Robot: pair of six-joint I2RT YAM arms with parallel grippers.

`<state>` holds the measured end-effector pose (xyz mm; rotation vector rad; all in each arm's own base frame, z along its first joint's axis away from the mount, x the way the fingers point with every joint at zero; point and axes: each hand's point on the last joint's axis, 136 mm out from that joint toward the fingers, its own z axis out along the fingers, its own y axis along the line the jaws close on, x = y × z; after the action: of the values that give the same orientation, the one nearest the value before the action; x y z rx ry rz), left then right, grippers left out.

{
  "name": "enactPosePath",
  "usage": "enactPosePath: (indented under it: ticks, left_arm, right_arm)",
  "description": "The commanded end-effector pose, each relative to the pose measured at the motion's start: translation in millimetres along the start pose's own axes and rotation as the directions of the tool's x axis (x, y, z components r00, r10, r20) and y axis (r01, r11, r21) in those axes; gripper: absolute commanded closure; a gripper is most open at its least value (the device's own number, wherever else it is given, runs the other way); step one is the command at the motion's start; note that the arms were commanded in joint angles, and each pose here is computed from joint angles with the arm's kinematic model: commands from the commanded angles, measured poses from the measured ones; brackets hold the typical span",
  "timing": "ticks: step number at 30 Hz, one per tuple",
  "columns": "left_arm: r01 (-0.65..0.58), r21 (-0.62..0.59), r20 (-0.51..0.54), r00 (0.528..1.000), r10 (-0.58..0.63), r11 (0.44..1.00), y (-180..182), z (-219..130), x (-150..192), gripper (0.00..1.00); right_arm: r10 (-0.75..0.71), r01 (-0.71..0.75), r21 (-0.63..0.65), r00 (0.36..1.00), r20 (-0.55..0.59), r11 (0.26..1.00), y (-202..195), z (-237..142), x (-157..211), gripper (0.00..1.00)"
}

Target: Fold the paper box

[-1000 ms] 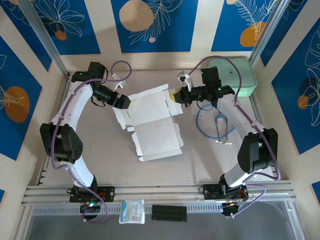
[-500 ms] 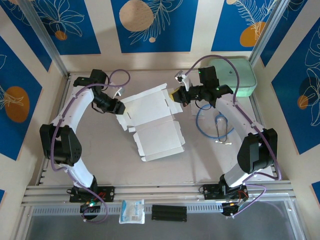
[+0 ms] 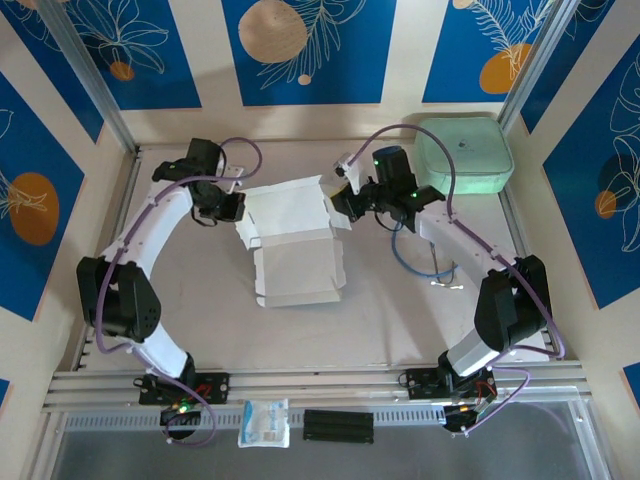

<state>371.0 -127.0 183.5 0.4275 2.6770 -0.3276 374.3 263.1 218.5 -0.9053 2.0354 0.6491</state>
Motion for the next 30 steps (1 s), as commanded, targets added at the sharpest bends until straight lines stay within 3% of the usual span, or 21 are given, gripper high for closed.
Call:
enactPosePath:
  ticks: [1, 5, 8, 10, 13, 15, 17, 19, 21, 23, 27, 30]
  left_arm:
    - [-0.058, -0.099, 0.121, 0.990, 0.070, 0.993, -7.1, -3.2, -22.5, 1.00]
    - [-0.133, -0.141, 0.143, 0.978, 0.153, 0.981, -18.1, 14.0, -16.5, 1.00]
    - [-0.175, -0.160, 0.163, 0.966, 0.201, 0.971, -23.3, 28.2, -10.7, 1.00]
    - [-0.197, -0.164, 0.175, 0.958, 0.225, 0.967, -26.3, 34.5, -8.6, 1.00]
    - [-0.236, -0.169, 0.187, 0.946, 0.266, 0.957, -30.9, 41.6, -5.6, 1.00]
    - [-0.250, -0.177, 0.191, 0.940, 0.282, 0.952, -31.5, 43.2, -5.8, 1.00]
    - [-0.259, -0.181, 0.188, 0.938, 0.292, 0.949, -31.7, 45.6, -4.8, 1.00]
    - [-0.270, -0.181, 0.190, 0.934, 0.303, 0.946, -33.4, 46.6, -4.8, 1.00]
    - [-0.281, -0.181, 0.194, 0.929, 0.314, 0.942, -35.2, 47.4, -4.1, 1.00]
    - [-0.284, -0.186, 0.203, 0.926, 0.319, 0.941, -35.4, 47.0, -4.8, 1.00]
    - [-0.298, -0.187, 0.191, 0.924, 0.332, 0.936, -35.5, 49.8, -3.5, 1.00]
    - [-0.298, -0.205, 0.170, 0.927, 0.333, 0.932, -31.8, 52.8, -3.3, 1.00]
  right_arm:
    - [0.032, -0.035, 0.081, 0.999, 0.032, 0.996, -4.1, 6.5, 5.9, 0.87]
    - [0.068, -0.069, 0.081, 0.998, 0.015, 0.994, -4.9, 19.5, 38.3, 0.83]
    - [0.075, -0.072, 0.082, 0.997, -0.026, 0.994, -5.6, 21.0, 55.1, 0.74]
    - [0.063, -0.058, 0.096, 0.997, -0.046, 0.994, -7.4, 12.6, 56.4, 0.65]
    - [0.006, 0.005, 0.171, 0.998, -0.066, 0.985, -16.8, -10.9, 47.6, 0.40]
    - [-0.065, 0.079, 0.214, 0.995, -0.072, 0.974, -20.0, -26.0, 36.5, 0.34]
    - [-0.158, 0.166, 0.235, 0.986, -0.052, 0.958, -18.6, -40.1, 19.5, 0.31]
    - [-0.287, 0.286, 0.179, 0.958, -0.021, 0.941, -3.3, -47.5, 3.7, 0.29]
    - [-0.456, 0.455, 0.072, 0.890, -0.013, 0.887, 18.6, -45.8, 0.2, 0.30]
    - [-0.561, 0.562, 0.064, 0.827, -0.036, 0.824, 22.3, -39.4, -3.2, 0.30]
    - [-0.639, 0.642, 0.031, 0.767, -0.058, 0.766, 22.0, -25.2, -13.8, 0.30]
    - [-0.603, 0.609, 0.111, 0.794, -0.083, 0.786, -2.3, -21.6, -21.9, 0.30]
